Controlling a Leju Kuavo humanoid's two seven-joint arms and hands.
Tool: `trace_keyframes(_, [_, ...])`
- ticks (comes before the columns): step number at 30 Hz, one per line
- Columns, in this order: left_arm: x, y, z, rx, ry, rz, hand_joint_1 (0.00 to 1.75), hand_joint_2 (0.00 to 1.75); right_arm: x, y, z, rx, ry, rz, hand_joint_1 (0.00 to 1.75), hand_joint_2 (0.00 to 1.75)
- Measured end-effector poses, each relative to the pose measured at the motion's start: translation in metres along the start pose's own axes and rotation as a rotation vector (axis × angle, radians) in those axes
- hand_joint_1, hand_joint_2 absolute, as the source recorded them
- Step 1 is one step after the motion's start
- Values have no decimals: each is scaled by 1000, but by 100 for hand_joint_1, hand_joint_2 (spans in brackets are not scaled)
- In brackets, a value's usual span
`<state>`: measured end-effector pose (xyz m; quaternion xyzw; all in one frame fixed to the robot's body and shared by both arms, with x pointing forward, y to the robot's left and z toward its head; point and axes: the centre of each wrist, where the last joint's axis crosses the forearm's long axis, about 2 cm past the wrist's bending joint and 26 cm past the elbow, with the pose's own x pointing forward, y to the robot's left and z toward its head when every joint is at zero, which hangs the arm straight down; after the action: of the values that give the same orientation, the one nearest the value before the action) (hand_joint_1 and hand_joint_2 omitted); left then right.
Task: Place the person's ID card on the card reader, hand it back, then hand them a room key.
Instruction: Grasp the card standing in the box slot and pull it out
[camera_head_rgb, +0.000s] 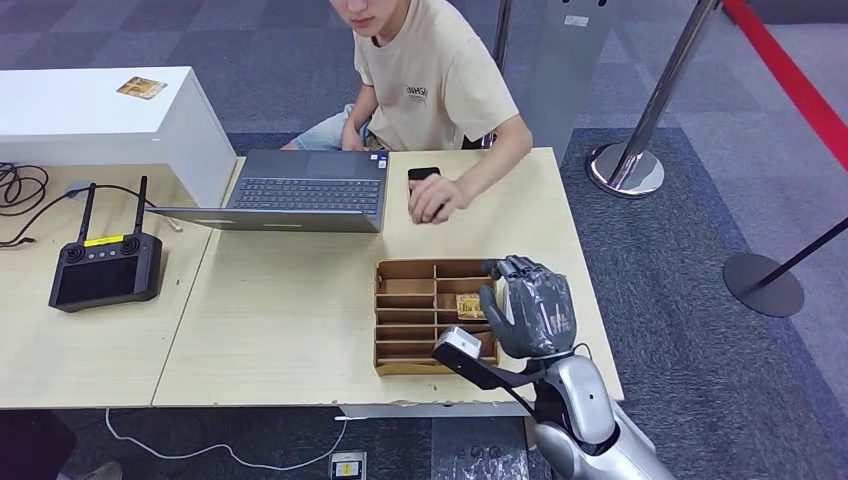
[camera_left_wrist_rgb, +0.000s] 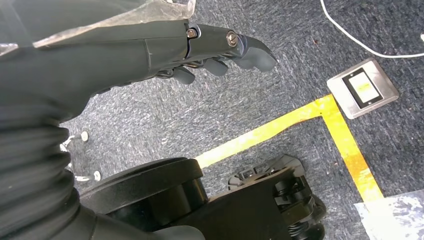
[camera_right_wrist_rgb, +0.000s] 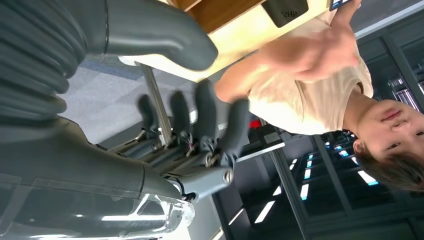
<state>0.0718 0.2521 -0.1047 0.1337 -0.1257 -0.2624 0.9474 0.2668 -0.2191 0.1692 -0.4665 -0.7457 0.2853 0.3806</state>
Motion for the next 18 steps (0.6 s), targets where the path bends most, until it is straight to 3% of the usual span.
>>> trace_keyframes(5, [0, 0, 0, -1, -1, -2, 0, 175, -2, 2, -2, 9, 3, 1, 70, 175])
trace_keyframes(11, [0, 0, 0, -1, 0, 0, 0, 175, -4, 4, -2, 20, 9, 2, 48, 175])
trace_keyframes(18, [0, 0, 0, -1, 1, 1, 0, 175, -7, 8, 0, 39, 17, 3, 50, 175])
